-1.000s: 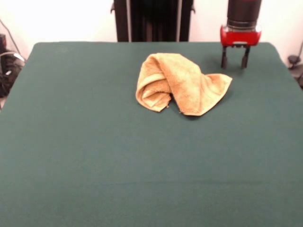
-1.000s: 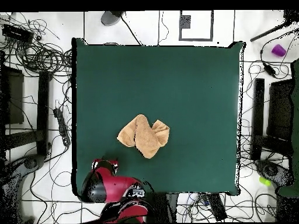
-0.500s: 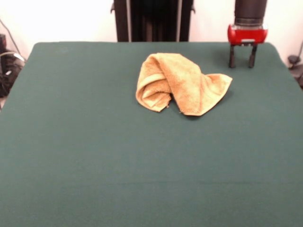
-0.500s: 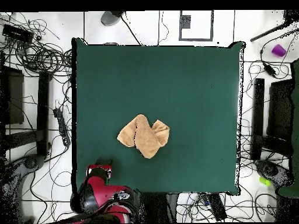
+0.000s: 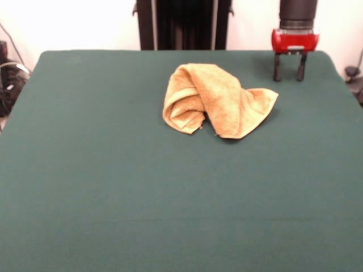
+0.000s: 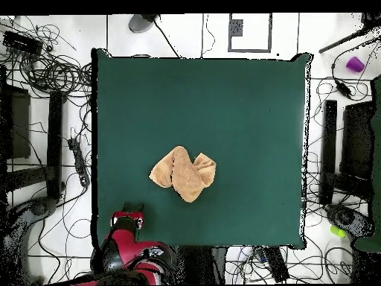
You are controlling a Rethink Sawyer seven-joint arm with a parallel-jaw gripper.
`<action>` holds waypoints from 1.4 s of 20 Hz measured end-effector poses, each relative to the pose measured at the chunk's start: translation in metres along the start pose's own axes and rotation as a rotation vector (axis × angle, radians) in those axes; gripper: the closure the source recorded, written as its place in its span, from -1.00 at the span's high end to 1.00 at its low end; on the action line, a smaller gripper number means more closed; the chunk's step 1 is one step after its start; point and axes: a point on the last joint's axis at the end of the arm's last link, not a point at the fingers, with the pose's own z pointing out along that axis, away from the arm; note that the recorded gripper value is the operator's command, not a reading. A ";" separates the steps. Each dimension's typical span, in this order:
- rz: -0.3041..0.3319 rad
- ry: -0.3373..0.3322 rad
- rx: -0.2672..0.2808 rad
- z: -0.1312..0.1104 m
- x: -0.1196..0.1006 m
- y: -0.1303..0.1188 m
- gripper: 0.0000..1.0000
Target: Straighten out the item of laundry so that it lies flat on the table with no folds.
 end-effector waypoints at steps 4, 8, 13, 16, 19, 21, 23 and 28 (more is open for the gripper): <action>0.034 0.044 0.015 -0.002 -0.009 -0.011 1.00; 0.116 0.158 0.046 -0.009 -0.029 -0.037 1.00; 0.188 0.266 0.063 -0.018 -0.049 -0.060 1.00; 0.211 0.289 0.063 -0.021 -0.062 -0.067 1.00; 0.223 0.282 0.060 -0.021 -0.076 -0.070 1.00; 0.225 0.270 0.058 -0.020 -0.083 -0.070 1.00; 0.226 0.250 0.054 -0.017 -0.094 -0.069 1.00; 0.227 0.216 0.047 -0.010 -0.113 -0.067 1.00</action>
